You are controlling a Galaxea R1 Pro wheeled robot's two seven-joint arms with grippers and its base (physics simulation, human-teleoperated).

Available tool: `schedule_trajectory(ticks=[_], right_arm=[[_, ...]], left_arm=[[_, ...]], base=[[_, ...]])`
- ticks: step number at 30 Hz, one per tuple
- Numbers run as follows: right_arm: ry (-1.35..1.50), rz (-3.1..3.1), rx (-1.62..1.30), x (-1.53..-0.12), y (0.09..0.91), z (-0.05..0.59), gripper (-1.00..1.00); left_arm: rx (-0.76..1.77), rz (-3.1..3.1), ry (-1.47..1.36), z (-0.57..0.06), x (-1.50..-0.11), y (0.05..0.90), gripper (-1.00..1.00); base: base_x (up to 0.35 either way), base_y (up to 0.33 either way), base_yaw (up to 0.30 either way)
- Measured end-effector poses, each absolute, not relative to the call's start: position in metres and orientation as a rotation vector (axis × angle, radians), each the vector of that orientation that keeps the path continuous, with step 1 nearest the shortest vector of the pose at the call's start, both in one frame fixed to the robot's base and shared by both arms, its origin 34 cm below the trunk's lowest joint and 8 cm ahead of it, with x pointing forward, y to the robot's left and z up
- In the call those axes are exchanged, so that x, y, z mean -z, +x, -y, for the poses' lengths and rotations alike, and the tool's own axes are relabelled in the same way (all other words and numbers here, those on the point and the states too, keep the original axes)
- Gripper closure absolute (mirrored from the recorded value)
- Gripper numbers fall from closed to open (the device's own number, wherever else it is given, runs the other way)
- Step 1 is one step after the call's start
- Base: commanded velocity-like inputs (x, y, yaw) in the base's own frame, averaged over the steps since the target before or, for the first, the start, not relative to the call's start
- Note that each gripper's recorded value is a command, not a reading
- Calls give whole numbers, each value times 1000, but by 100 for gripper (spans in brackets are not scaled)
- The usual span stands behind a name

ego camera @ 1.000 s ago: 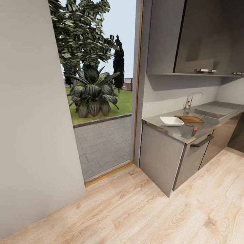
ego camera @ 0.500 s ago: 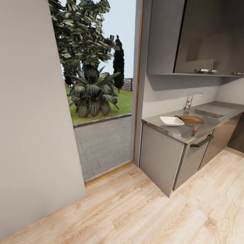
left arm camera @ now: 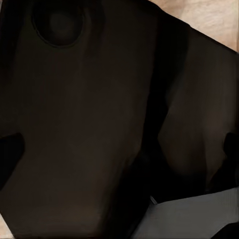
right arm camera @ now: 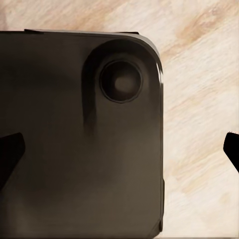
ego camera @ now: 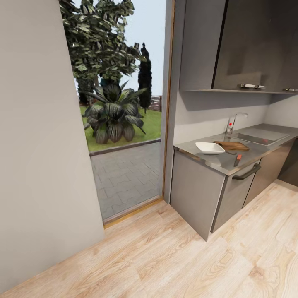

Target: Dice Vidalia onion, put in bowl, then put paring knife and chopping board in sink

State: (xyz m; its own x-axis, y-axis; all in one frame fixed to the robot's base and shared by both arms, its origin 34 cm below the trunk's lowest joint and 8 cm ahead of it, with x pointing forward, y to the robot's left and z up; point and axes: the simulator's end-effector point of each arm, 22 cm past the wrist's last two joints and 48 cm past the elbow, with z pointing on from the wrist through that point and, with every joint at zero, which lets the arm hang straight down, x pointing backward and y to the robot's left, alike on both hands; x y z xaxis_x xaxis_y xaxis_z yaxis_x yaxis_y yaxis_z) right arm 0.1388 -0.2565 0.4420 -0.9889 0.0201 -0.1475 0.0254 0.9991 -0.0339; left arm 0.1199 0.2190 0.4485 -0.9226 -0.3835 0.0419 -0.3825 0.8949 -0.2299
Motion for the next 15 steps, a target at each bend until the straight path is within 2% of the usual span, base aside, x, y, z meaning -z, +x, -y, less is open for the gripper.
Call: schedule_trajectory(ticks=[15], right_arm=[[19,-2989,57,-442,139,256,-100]], left_arm=[[312,-2990,-589,-233,-448,134,-100]], base=[[0,0,0]])
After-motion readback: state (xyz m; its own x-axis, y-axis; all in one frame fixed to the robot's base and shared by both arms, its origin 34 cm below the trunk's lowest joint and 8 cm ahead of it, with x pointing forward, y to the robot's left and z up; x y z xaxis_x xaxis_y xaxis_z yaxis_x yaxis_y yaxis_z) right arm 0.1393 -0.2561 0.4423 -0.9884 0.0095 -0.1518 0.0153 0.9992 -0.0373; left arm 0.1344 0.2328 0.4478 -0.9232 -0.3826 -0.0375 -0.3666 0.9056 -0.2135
